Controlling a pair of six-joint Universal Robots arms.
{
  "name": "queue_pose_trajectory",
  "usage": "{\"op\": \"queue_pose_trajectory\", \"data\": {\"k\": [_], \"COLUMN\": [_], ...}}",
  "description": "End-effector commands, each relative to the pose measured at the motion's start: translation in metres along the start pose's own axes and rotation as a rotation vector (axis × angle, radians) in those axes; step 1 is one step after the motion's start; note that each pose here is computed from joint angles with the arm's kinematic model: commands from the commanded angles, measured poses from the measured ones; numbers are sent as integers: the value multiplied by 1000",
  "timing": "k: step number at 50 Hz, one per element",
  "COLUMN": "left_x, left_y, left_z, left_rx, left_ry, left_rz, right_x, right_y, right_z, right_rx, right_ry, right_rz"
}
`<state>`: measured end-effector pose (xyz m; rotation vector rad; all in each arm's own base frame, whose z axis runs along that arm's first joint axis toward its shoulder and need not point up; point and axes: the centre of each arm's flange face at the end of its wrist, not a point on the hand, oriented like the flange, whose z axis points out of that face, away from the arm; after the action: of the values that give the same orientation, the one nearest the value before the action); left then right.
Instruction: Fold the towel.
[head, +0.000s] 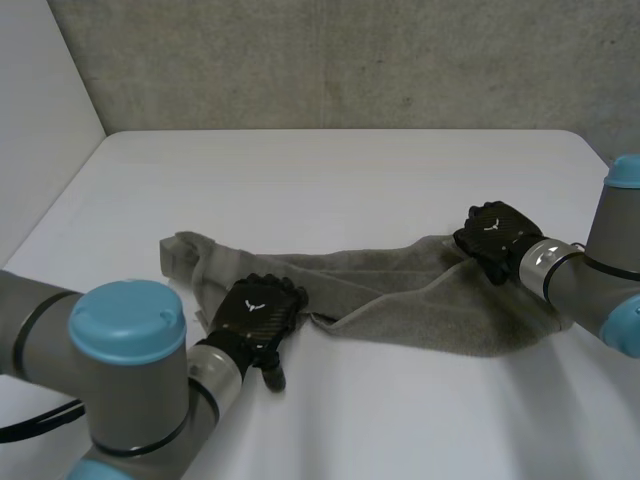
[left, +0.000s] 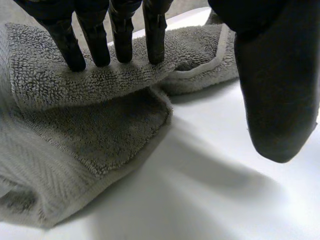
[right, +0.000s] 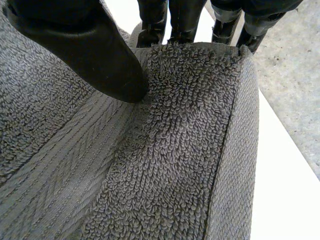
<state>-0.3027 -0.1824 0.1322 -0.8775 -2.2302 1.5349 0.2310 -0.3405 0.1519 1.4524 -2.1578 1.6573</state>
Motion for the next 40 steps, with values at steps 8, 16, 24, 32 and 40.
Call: {"op": "queue_pose_trajectory", "data": {"k": [8,16,24,32,40], "left_x": [-7,-11,-12,-12,-12], "left_y": [-2,-3,-4,-6,-6], "left_z": [43,55,69,85,90], "left_rx": [27,33,40,57,41], "left_ry": [-71,-83,-89,-82,-74], "left_rz": [-1,-3,-4,-8,-15], "right_x": [15,30,28,26,27], "right_y": [14,23,26,26,28], "right_z": [-27,-38,-42,-44,-45], "right_rx": [-40,-41,-17,-16,-20], "right_ry": [23,51,8,5,6], "right_rz": [60,226,318,321,326]}}
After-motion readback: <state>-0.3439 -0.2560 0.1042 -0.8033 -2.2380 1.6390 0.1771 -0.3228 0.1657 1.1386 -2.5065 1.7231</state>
